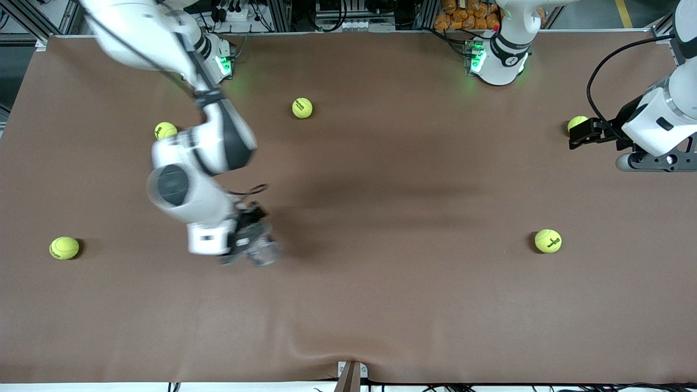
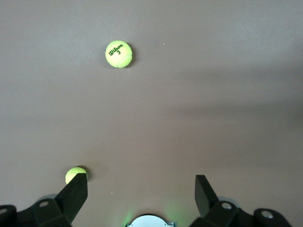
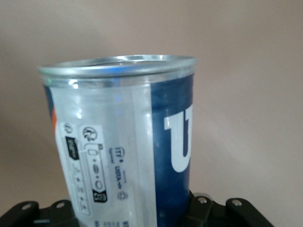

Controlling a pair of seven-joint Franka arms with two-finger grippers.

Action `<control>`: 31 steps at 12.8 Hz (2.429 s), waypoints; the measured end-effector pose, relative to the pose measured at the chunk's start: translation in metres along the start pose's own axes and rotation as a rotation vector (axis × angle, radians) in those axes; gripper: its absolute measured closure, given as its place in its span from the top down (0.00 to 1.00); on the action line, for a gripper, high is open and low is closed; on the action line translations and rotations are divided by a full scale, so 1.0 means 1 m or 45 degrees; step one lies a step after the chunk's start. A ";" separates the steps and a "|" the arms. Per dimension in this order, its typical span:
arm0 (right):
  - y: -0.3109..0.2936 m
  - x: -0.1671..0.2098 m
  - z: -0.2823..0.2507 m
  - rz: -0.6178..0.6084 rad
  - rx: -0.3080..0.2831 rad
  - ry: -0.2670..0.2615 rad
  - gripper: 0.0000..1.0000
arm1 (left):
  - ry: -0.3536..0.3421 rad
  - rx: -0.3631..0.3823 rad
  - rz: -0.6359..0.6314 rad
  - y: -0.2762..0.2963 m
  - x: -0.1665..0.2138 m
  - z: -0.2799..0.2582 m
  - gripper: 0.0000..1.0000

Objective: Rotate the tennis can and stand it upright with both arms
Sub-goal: 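Carry the lying can with the right gripper to the table center, then set the can down and open the right gripper while the left gripper approaches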

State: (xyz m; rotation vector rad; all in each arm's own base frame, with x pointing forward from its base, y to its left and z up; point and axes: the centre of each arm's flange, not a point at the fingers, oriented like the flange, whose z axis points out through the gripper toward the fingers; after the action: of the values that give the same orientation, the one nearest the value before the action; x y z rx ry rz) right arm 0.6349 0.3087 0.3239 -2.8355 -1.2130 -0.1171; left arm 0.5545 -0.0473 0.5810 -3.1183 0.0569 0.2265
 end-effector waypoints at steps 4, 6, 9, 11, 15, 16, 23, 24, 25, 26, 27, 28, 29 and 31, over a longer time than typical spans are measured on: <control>-0.105 0.049 0.045 -0.369 -0.193 0.044 0.60 | -0.011 -0.001 0.002 0.001 0.003 0.005 1.00; -0.129 0.061 0.053 -0.590 -0.358 0.073 0.60 | -0.016 -0.003 0.002 0.000 0.007 0.010 1.00; -0.154 0.067 0.084 -0.842 -0.421 0.114 0.66 | -0.027 -0.006 0.003 0.000 0.013 0.018 1.00; -0.167 0.068 0.104 -0.937 -0.421 0.124 0.67 | -0.032 -0.007 0.003 0.000 0.015 0.020 1.00; -0.203 0.072 0.126 -1.009 -0.407 0.124 0.72 | -0.032 -0.008 0.003 0.000 0.016 0.021 1.00; -0.208 0.073 0.130 -1.016 -0.406 0.134 0.81 | -0.032 -0.008 0.003 0.000 0.016 0.021 1.00; -0.210 0.081 0.130 -0.959 -0.412 0.184 1.00 | -0.025 -0.017 0.003 0.000 0.018 0.023 1.00; -0.210 0.083 0.126 -0.891 -0.409 0.204 1.00 | -0.023 -0.039 0.004 0.002 0.021 0.026 1.00; -0.210 0.085 0.124 -0.819 -0.405 0.222 1.00 | -0.020 -0.083 0.003 0.005 0.025 0.029 1.00; -0.210 0.086 0.121 -0.765 -0.401 0.236 1.00 | -0.028 -0.143 0.002 0.009 0.030 0.035 1.00; -0.211 0.087 0.119 -0.731 -0.398 0.246 1.00 | -0.036 -0.196 -0.001 0.013 0.036 0.043 1.00; -0.211 0.089 0.116 -0.690 -0.391 0.260 1.00 | -0.045 -0.236 -0.005 0.015 0.045 0.055 1.00; -0.210 0.090 0.111 -0.630 -0.372 0.278 1.00 | -0.057 -0.274 -0.011 0.018 0.054 0.068 1.00; -0.207 0.094 0.096 -0.476 -0.288 0.303 1.00 | -0.080 -0.386 -0.035 0.024 0.073 0.098 1.00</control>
State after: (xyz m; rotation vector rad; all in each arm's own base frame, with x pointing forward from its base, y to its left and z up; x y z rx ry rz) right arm 0.5539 0.5267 0.2417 -2.6257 -1.7475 -0.6238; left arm 0.6120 -0.0725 0.4735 -3.4061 -0.0230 0.3654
